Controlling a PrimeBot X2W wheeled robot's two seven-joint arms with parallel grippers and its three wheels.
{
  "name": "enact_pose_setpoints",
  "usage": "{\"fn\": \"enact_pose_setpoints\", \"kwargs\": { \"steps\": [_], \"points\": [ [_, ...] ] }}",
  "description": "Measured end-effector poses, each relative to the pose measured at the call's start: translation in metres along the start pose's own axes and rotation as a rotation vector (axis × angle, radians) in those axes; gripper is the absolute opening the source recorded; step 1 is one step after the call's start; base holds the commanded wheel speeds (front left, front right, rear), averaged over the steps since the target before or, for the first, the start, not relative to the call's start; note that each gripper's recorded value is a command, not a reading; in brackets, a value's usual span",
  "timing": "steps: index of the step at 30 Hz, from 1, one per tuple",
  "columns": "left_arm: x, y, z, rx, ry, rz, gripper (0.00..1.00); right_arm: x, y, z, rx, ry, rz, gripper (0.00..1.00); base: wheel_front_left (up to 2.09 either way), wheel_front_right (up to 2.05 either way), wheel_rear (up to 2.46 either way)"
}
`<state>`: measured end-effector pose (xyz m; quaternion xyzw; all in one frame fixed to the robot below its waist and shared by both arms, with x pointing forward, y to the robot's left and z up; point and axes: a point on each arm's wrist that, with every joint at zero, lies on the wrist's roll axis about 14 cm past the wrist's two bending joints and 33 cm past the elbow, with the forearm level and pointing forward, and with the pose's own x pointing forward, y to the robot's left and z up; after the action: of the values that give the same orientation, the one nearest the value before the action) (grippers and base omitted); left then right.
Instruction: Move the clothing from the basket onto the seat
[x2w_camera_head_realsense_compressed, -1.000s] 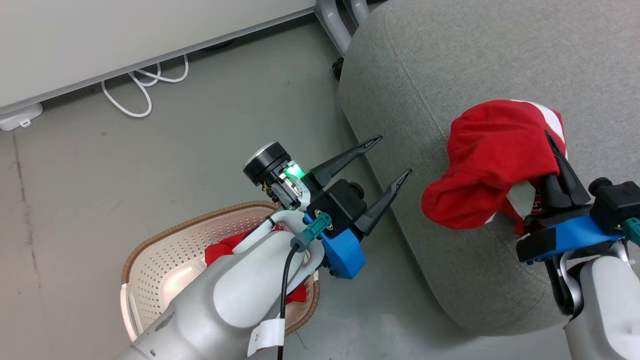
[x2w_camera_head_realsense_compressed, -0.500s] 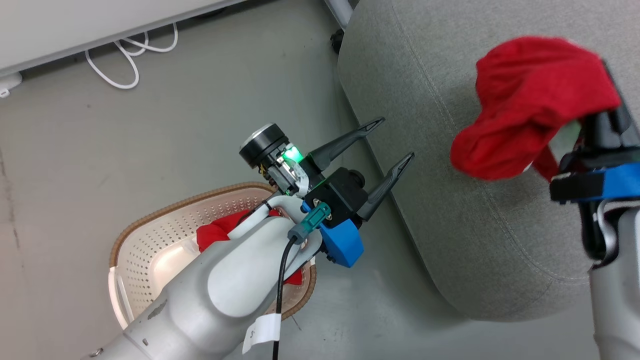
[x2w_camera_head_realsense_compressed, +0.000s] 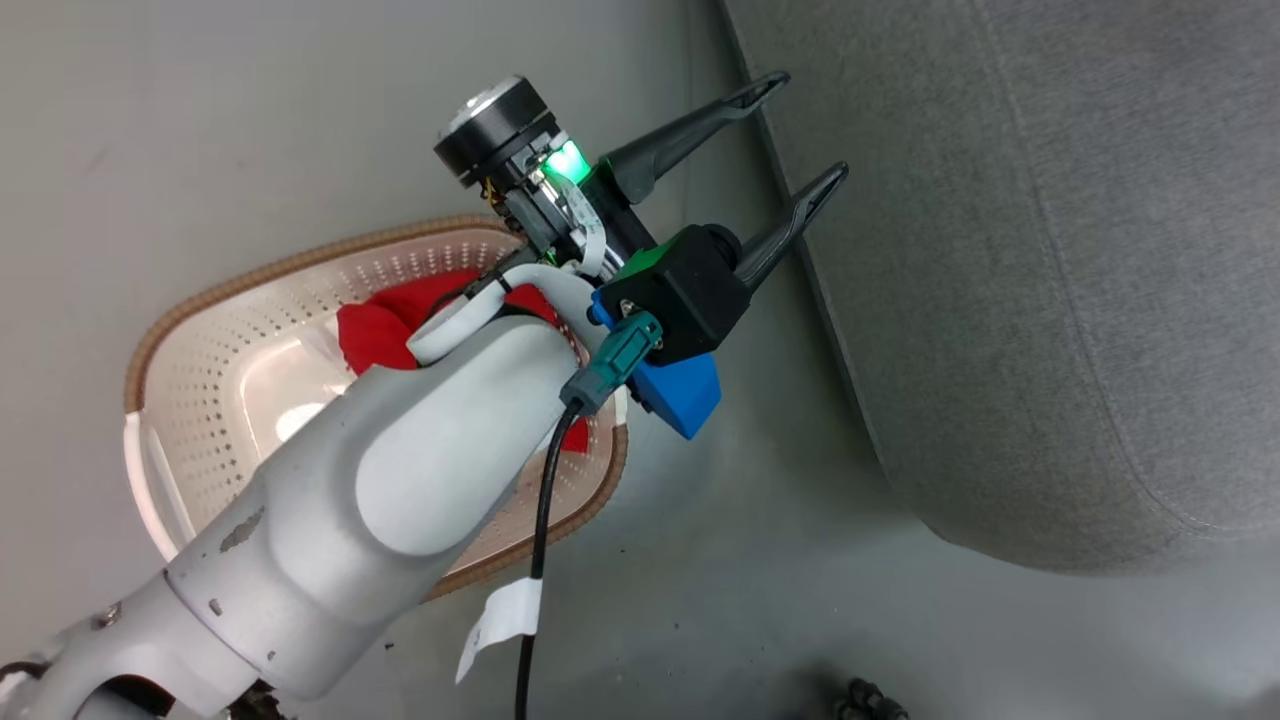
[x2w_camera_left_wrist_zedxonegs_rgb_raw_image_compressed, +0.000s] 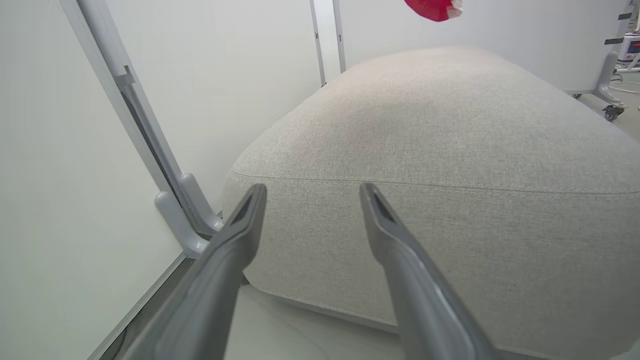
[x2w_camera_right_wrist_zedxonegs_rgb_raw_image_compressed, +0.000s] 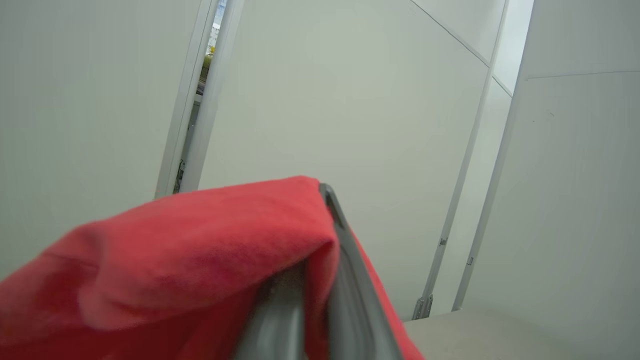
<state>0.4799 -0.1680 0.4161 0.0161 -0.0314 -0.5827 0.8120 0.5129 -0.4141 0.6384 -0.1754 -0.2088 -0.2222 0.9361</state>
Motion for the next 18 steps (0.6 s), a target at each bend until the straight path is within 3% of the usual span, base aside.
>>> {"fn": "enact_pose_setpoints", "kwargs": {
  "steps": [7,18],
  "points": [
    [-0.002,0.013,-0.043,-0.043,0.019,0.006,1.00,0.010,-0.020,-0.052,-0.067,0.074,-0.077,0.00,0.00,0.00,0.00],
    [-0.005,0.013,-0.071,-0.088,0.035,0.004,1.00,-0.045,-0.004,-0.172,-0.091,0.417,-0.065,0.00,0.00,0.00,0.00]
  ]
}}
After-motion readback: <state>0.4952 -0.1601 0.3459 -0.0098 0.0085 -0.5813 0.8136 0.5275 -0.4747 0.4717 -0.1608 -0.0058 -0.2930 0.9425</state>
